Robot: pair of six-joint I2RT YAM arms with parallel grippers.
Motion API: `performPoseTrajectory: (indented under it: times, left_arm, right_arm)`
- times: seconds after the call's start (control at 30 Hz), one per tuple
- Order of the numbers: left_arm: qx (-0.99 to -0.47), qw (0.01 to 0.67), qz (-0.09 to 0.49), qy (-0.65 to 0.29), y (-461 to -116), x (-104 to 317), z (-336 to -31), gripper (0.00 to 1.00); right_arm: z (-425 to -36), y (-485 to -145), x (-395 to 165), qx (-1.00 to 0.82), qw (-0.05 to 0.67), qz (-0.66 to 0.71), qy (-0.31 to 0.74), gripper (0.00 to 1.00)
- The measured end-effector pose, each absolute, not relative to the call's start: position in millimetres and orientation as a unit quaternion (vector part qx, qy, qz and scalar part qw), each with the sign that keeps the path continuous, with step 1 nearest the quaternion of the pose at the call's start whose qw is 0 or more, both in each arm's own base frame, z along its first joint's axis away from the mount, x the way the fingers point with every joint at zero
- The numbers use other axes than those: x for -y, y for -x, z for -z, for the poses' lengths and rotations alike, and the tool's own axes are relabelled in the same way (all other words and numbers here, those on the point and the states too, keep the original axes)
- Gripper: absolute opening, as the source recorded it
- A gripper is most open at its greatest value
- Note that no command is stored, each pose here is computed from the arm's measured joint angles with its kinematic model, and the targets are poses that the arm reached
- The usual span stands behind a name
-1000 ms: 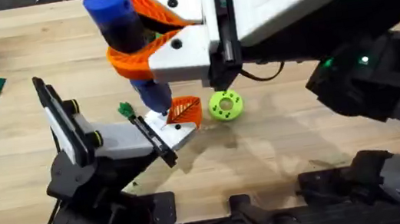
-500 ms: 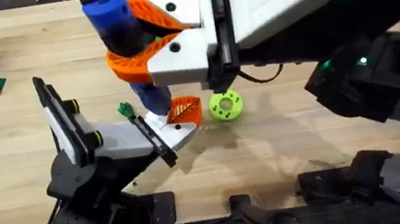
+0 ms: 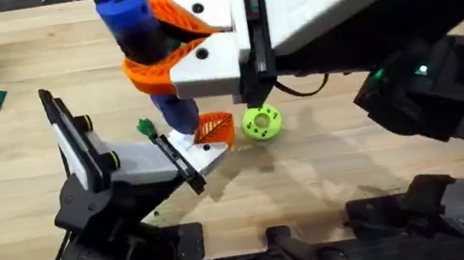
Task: Pick up the gripper from the table and insert it into the empty holder that is missing its gripper. Then pick up a screw, insert it into the mounting hole, and use the screwdriver to tighten it. Finally, clean up the table by picking up the vegetable and placing it into the bucket.
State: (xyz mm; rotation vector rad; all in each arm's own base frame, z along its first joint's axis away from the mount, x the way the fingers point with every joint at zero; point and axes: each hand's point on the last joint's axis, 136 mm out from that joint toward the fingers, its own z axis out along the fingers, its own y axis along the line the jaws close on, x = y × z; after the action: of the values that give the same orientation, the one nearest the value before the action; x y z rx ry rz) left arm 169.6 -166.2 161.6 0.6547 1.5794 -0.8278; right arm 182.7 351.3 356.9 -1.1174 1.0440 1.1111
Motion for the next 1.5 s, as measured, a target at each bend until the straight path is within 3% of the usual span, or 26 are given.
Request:
performPoseTrajectory:
  times: [1.17, 1.5]
  left_arm:
    - [-0.676, 0.581, 0.355, -0.280, -170, 166, -162, 0.009]
    - [-0.672, 0.587, 0.354, -0.281, -169, 166, -164, 0.009]
  right_arm:
    - [-356, -185, -357, -0.447, 0.576, -0.490, 0.478, 0.071]
    - [-382, -181, -340, -0.378, 0.612, -0.507, 0.474, 0.071]
